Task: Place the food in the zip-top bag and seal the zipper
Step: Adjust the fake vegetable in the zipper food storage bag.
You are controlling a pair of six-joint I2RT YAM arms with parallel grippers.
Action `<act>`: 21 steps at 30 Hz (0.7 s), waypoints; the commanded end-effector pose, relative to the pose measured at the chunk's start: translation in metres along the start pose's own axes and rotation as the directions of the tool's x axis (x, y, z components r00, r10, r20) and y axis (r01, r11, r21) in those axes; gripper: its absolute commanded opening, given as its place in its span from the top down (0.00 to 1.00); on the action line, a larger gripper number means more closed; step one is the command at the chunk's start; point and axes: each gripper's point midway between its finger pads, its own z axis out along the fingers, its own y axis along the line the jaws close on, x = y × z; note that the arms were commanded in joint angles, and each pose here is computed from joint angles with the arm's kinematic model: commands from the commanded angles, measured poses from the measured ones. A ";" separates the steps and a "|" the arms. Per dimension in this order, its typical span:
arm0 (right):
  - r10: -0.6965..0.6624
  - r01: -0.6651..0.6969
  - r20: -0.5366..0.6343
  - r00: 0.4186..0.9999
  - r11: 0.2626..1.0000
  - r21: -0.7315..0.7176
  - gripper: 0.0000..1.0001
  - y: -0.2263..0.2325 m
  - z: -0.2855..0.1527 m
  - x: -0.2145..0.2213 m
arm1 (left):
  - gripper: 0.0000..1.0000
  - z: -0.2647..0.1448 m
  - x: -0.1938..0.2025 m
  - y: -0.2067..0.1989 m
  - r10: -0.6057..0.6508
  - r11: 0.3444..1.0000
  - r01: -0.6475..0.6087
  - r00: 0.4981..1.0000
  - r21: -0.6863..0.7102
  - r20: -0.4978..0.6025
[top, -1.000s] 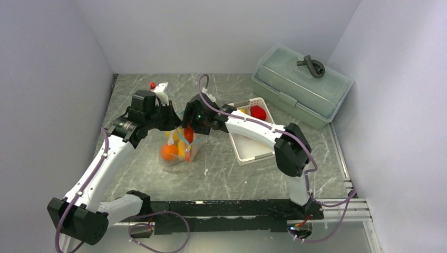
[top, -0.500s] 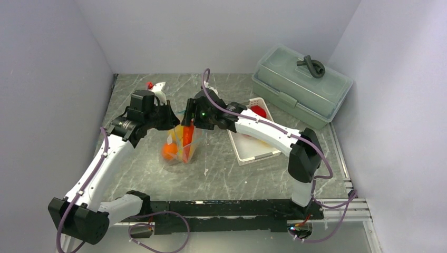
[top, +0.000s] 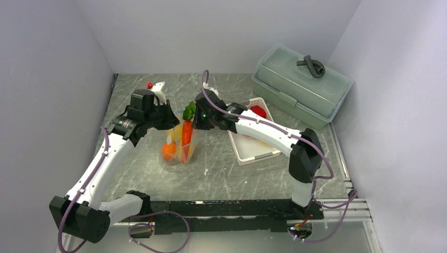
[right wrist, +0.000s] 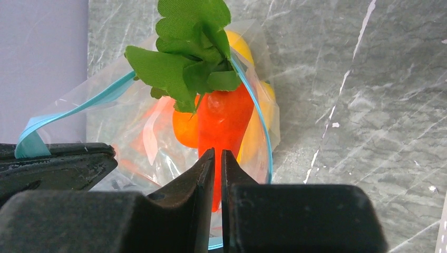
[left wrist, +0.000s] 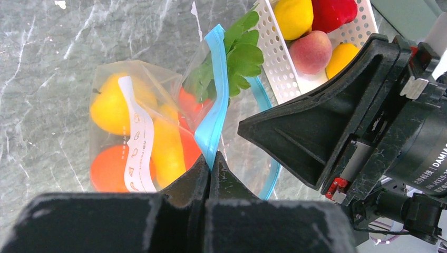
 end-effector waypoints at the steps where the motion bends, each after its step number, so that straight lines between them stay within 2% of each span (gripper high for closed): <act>1: -0.010 0.012 0.041 0.999 0.999 -0.036 0.87 0.016 -0.006 -0.015 | 1.00 0.000 -0.008 -0.005 0.000 1.000 -0.001 1.000 0.023 0.024; 9: -0.006 0.006 0.001 1.000 0.999 -0.042 0.83 0.016 0.018 -0.005 | 1.00 0.000 -0.007 -0.005 0.001 1.000 -0.002 1.000 0.030 0.022; 21: 0.036 -0.041 -0.076 0.996 0.997 -0.072 0.82 0.021 0.066 0.017 | 1.00 0.000 -0.006 -0.013 0.006 0.997 -0.007 1.000 0.077 0.016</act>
